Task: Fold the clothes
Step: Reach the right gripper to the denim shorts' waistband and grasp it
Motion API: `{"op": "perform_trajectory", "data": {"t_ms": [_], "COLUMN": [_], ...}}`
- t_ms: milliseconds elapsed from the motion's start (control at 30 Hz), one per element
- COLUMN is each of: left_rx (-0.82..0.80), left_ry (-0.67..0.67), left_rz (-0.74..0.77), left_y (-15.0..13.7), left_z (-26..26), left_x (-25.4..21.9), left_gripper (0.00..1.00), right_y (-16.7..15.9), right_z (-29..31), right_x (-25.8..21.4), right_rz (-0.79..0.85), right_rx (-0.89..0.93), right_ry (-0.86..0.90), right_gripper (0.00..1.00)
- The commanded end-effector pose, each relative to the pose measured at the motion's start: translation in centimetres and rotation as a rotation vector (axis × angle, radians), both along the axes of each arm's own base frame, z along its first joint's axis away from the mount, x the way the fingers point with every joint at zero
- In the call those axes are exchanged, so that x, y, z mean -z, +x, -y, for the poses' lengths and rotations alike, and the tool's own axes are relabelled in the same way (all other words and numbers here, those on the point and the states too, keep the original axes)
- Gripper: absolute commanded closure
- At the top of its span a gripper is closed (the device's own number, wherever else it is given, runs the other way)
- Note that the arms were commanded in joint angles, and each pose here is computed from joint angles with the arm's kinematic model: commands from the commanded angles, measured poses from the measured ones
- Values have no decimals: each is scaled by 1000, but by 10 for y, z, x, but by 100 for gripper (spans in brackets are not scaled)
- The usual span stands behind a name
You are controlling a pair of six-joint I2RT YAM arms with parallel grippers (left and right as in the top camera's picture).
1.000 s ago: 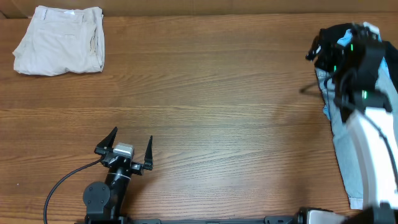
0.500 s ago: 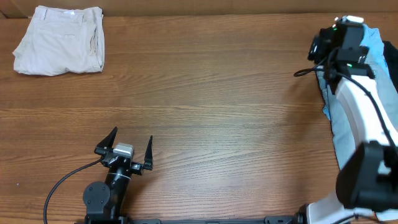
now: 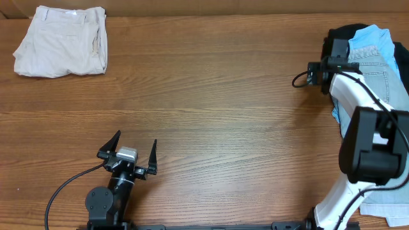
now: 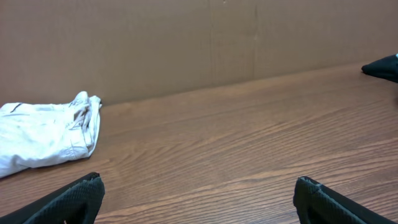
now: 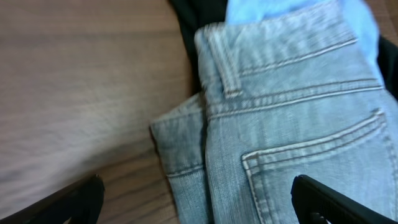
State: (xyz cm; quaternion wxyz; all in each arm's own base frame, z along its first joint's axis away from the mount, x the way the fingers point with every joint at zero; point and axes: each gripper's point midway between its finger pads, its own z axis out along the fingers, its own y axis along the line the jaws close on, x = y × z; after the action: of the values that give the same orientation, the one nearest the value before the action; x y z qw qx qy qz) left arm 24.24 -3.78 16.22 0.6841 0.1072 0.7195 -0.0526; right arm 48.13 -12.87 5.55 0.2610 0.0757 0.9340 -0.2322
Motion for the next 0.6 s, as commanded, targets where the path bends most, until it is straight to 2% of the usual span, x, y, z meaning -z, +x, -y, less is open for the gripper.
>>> {"op": "perform_trajectory", "data": {"t_ms": [0,300,433,567], "left_rx": [-2,-2,-2,-2], "left_ry": [-2,-2,-2,-2], "left_rz": [4,4,4,4], "left_y": [0,0,0,0], "left_z": [0,0,0,0], "left_x": [0,1,1,1], "left_gripper": [0,0,0,0], "right_y": [2,10,6,2], "right_z": [10,24,38,41], "right_x": [13,16,16,24], "right_rz": [-76,-50,-49,-62], "right_rx": [-37,-22,7,-9], "right_ry": [-101,-142,-142,-79], "right_gripper": [0,1,14,13]}}
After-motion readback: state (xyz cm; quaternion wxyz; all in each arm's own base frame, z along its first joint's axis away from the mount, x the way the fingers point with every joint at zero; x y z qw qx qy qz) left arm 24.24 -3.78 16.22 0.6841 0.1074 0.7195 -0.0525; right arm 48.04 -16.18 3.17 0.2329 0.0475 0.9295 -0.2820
